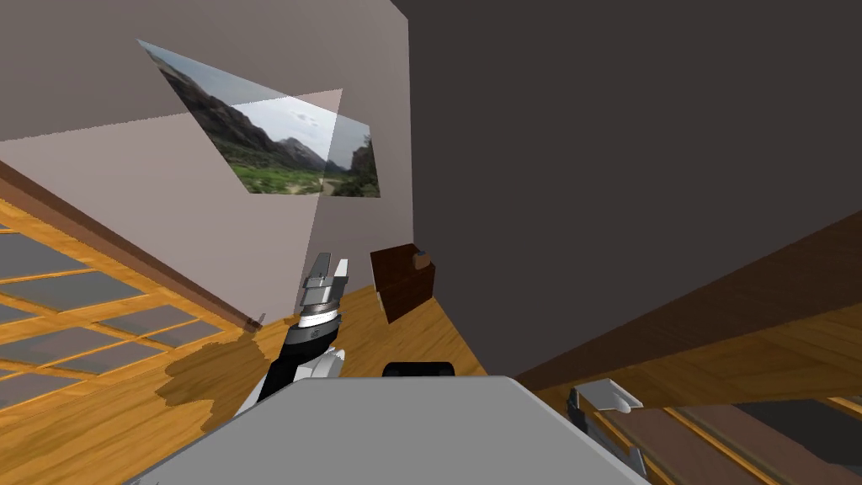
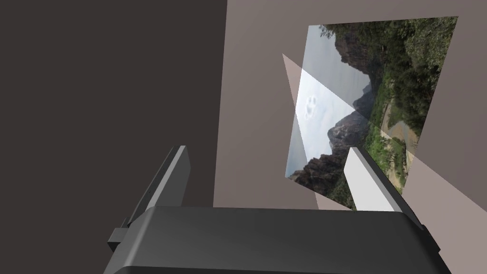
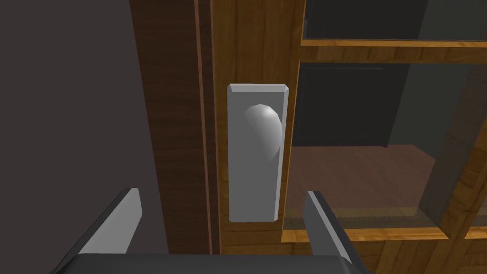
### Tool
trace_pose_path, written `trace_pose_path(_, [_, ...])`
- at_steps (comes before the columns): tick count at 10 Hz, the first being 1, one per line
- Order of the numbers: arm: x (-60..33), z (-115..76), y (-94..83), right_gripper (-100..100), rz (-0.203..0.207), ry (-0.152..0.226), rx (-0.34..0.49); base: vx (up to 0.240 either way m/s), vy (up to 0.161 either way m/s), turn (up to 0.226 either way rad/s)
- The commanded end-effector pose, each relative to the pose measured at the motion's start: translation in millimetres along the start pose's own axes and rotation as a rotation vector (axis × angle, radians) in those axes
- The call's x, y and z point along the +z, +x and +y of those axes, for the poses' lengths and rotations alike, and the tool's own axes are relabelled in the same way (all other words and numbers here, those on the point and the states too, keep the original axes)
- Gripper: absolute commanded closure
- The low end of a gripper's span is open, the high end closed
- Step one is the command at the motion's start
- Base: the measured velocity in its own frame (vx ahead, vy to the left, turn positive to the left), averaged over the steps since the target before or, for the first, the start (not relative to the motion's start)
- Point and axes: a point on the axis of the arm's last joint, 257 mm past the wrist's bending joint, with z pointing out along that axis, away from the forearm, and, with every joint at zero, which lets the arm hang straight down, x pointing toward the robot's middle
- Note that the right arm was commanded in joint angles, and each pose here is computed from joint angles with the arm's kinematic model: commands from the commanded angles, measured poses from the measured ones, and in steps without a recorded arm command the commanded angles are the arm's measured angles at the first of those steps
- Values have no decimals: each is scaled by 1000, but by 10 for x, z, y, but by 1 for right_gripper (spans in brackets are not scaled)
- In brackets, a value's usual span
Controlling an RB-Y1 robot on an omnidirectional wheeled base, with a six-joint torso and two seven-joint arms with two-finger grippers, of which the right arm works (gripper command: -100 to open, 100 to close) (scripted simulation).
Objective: Pull the door open
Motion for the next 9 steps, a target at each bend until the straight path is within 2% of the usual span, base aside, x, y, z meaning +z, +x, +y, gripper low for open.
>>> trace_pose_path(1, [-16, 79, 2, -100, -2, 9, 2, 100, -42, -34])
trace_pose_path(9, [-63, 448, 78, -100, -14, 52, 4, 102, -73, -32])
